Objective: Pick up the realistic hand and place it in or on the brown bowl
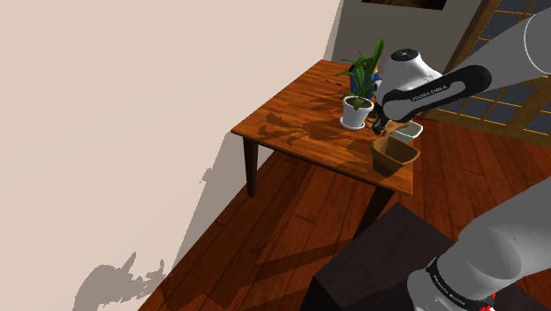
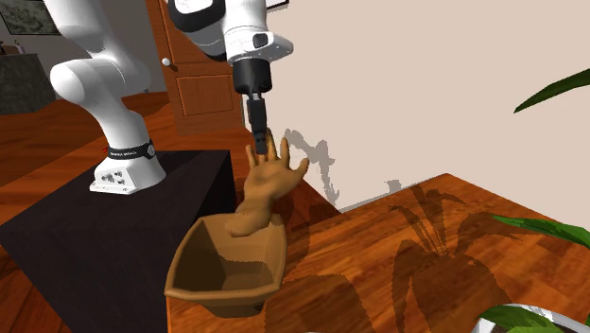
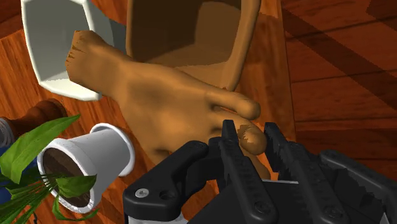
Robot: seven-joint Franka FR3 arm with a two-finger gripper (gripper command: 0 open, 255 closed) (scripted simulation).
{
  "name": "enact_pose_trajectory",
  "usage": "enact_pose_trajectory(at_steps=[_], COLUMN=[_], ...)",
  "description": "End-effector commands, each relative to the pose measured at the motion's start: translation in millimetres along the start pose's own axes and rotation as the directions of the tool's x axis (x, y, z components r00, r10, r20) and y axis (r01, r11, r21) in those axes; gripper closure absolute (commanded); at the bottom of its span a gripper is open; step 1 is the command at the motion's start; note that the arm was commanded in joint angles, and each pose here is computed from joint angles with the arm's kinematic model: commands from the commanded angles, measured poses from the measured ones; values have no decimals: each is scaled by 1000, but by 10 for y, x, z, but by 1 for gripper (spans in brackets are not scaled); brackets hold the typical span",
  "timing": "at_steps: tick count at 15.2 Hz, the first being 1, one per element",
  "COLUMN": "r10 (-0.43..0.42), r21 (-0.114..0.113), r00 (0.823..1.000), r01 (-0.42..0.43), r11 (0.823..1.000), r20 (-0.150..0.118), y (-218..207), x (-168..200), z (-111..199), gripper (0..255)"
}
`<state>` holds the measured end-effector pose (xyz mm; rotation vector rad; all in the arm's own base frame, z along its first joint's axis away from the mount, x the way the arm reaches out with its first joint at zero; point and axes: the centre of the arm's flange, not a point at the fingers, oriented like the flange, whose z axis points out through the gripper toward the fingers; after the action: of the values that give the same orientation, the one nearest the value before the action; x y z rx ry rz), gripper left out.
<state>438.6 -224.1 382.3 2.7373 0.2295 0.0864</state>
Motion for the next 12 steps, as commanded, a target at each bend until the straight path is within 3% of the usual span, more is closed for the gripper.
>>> enact_pose_trajectory(at_steps=[1, 6, 12], r10=[-1, -1, -1], r21=[0, 0, 0], r00=[1000, 1000, 1000], r01=[1, 1, 1], r11=[1000, 1000, 1000], r20=[-1, -1, -1], y=[105, 347, 269], x=[-268, -881, -947], z=[43, 74, 321], gripper=[255, 255, 255])
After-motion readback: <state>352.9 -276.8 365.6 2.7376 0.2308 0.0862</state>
